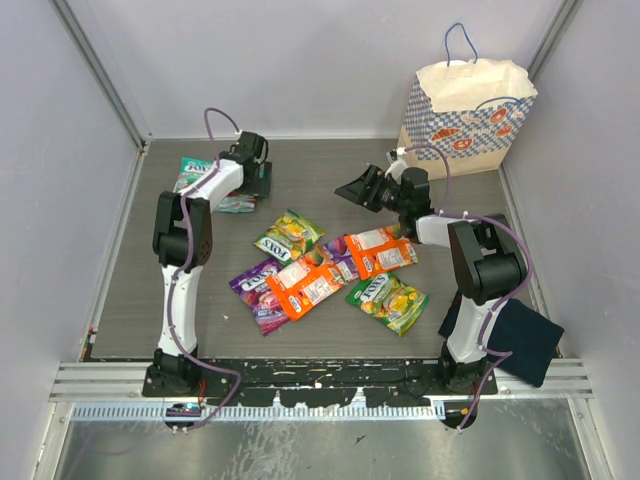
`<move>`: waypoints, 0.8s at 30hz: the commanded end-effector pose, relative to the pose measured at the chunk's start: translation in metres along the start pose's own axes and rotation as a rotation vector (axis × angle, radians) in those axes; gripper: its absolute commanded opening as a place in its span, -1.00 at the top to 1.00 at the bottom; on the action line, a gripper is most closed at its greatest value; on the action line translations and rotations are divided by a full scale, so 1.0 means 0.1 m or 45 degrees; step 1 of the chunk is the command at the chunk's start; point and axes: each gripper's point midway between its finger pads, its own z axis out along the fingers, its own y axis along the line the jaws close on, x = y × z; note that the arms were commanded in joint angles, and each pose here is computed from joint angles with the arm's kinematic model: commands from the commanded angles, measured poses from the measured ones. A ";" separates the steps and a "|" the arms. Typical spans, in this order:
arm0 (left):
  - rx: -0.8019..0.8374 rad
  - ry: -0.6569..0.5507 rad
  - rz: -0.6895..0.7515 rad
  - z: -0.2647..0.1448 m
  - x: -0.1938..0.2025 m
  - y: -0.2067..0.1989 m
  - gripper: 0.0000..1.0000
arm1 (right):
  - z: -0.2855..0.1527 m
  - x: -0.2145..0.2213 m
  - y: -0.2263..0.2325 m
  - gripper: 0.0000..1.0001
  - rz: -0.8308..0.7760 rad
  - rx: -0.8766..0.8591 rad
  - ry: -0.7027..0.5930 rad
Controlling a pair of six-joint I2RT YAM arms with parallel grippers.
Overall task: Take the snacks out of the paper bag
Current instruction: Move the snack to the center of the board.
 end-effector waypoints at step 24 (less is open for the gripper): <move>-0.113 -0.009 -0.301 0.15 -0.34 0.90 -0.96 | -0.04 -0.15 0.29 -0.64 -0.080 -0.062 -0.045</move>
